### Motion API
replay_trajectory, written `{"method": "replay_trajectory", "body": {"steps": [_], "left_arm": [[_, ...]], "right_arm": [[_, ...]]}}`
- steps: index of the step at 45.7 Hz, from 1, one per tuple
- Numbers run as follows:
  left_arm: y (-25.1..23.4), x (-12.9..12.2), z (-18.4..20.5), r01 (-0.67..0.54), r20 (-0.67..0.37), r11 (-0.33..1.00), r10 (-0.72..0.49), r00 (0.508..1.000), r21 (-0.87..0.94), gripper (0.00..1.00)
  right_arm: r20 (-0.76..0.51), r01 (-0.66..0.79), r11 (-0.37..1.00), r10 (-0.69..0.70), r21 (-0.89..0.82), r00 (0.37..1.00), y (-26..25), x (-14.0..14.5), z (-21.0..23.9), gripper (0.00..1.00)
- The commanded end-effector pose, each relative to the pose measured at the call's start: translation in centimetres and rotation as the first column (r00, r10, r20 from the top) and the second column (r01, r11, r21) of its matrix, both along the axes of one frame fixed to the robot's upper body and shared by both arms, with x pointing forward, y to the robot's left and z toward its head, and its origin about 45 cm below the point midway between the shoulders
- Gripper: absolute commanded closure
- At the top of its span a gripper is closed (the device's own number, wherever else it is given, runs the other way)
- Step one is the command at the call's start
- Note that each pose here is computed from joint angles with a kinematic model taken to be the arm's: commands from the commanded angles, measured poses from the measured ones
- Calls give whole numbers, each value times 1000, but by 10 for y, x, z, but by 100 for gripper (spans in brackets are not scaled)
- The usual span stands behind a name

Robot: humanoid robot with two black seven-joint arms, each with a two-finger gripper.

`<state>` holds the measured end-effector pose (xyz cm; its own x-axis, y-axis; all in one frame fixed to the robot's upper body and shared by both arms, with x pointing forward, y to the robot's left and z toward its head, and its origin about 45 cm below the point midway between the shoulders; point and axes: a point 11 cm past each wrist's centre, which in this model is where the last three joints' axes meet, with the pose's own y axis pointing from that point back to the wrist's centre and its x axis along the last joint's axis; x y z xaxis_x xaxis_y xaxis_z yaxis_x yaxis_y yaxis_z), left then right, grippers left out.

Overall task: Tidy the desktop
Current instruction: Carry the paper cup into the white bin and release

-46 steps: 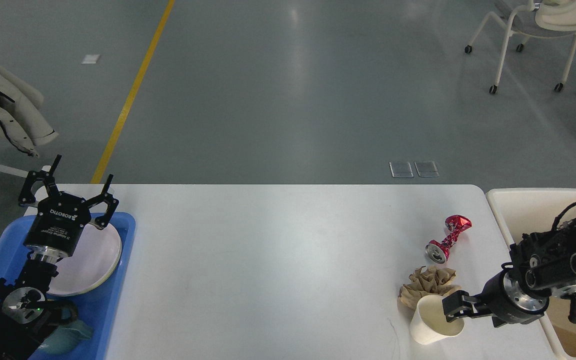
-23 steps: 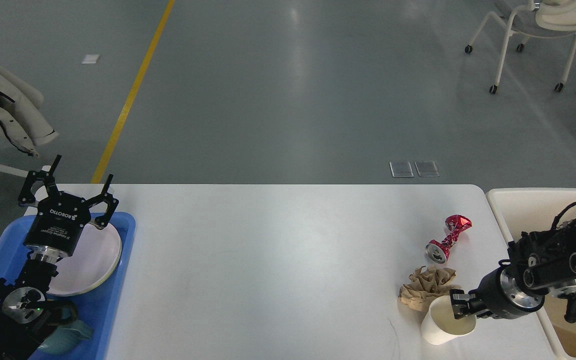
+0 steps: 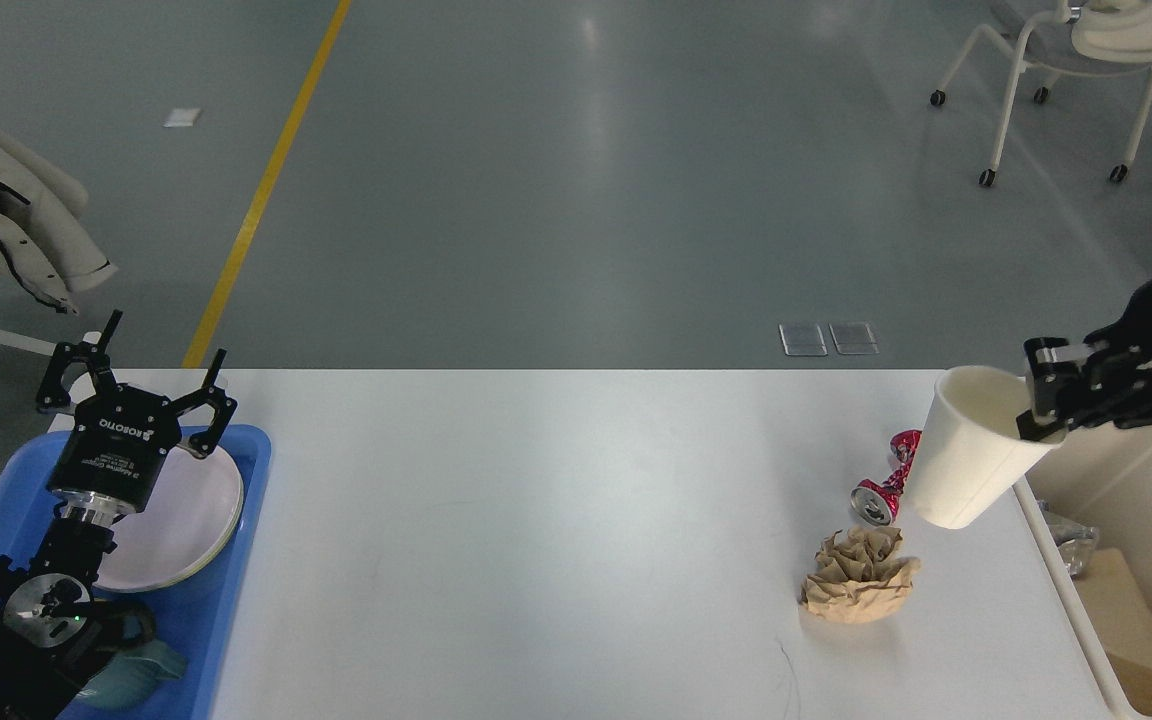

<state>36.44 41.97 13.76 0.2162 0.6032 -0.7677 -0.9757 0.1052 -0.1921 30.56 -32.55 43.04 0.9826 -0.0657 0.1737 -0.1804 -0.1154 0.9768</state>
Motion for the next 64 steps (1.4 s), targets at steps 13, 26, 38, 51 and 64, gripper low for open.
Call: {"method": "replay_trajectory", "body": {"steps": [13, 26, 38, 51, 64], "left_arm": [[0, 0, 0, 0, 0, 1000, 0, 1000, 0, 3], [0, 0, 0, -1, 1, 1000, 1, 1000, 0, 3], [0, 0, 0, -1, 1, 1000, 1, 1000, 0, 3], [0, 0, 0, 0, 1, 1000, 0, 1000, 1, 3], [0, 0, 0, -1, 1, 1000, 1, 1000, 0, 3]], "right_arm": [[261, -5, 989, 45, -151, 964, -27, 13, 106, 100], [303, 229, 879, -103, -418, 947, -218, 33, -47, 100], [360, 288, 800, -97, -526, 928, -285, 5, -203, 100], [406, 377, 812, -192, -445, 893, -264, -12, -321, 100], [412, 406, 816, -230, -412, 881, -260, -14, -329, 0]]}}
